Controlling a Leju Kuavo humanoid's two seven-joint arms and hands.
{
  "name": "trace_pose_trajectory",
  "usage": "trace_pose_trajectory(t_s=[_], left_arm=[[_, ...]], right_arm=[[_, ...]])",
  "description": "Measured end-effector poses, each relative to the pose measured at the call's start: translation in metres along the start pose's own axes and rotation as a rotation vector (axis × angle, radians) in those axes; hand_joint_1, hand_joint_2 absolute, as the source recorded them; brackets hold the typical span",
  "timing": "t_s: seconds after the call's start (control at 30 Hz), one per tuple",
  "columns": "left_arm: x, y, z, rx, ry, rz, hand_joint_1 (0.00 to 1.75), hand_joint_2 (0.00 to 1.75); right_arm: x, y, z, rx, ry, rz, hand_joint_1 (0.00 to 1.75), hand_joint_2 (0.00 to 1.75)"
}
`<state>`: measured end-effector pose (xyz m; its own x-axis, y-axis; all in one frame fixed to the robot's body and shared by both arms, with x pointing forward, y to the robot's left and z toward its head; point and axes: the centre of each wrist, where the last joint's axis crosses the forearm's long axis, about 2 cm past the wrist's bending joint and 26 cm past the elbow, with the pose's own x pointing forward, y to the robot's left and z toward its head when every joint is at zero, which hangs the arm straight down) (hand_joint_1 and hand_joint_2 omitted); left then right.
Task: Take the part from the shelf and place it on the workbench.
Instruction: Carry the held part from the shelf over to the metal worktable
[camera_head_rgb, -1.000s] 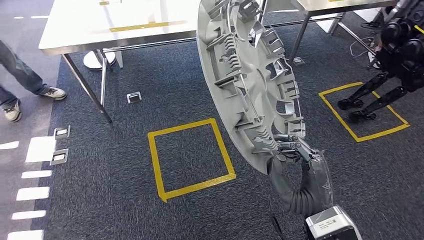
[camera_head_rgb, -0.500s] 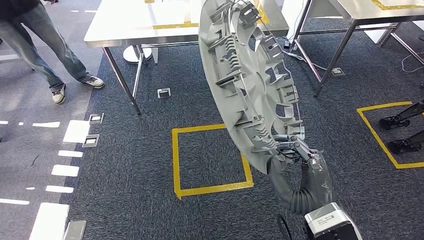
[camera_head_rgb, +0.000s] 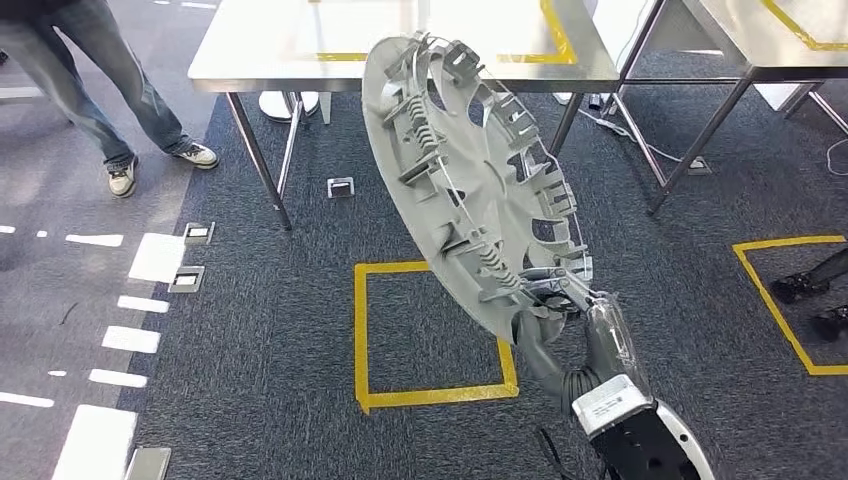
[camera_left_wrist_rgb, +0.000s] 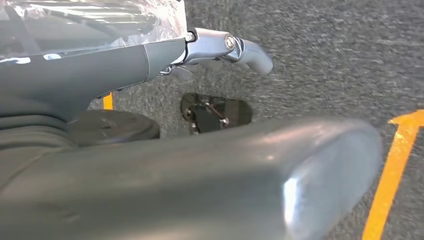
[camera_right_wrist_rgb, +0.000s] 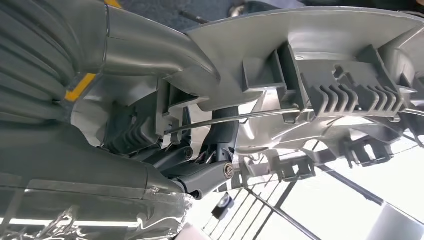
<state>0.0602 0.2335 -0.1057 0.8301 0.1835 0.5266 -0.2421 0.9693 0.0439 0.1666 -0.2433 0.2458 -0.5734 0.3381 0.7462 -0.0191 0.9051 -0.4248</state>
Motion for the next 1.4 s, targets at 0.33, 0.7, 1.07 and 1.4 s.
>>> trace_pose_trajectory(t_s=[0.33,0.7,1.07,1.4], left_arm=[[-0.003,-0.004,0.002,-0.033,0.025,-0.016,0.00,0.00],[-0.002,-0.005,0.002,-0.037,0.032,-0.024,0.00,0.00],[-0.001,-0.005,0.001,-0.033,0.033,-0.036,0.00,0.00],[-0.004,-0.005,0.003,-0.036,0.044,-0.043,0.00,0.00]], right_arm=[[-0.015,0.015,-0.017,0.104,0.080,0.033,1.75,1.75],[-0.027,0.028,-0.016,0.085,0.138,0.013,1.75,1.75],[-0.034,0.029,-0.004,0.034,0.217,-0.004,1.75,1.75],[-0.038,0.031,0.002,0.025,0.248,-0.020,1.75,1.75]])
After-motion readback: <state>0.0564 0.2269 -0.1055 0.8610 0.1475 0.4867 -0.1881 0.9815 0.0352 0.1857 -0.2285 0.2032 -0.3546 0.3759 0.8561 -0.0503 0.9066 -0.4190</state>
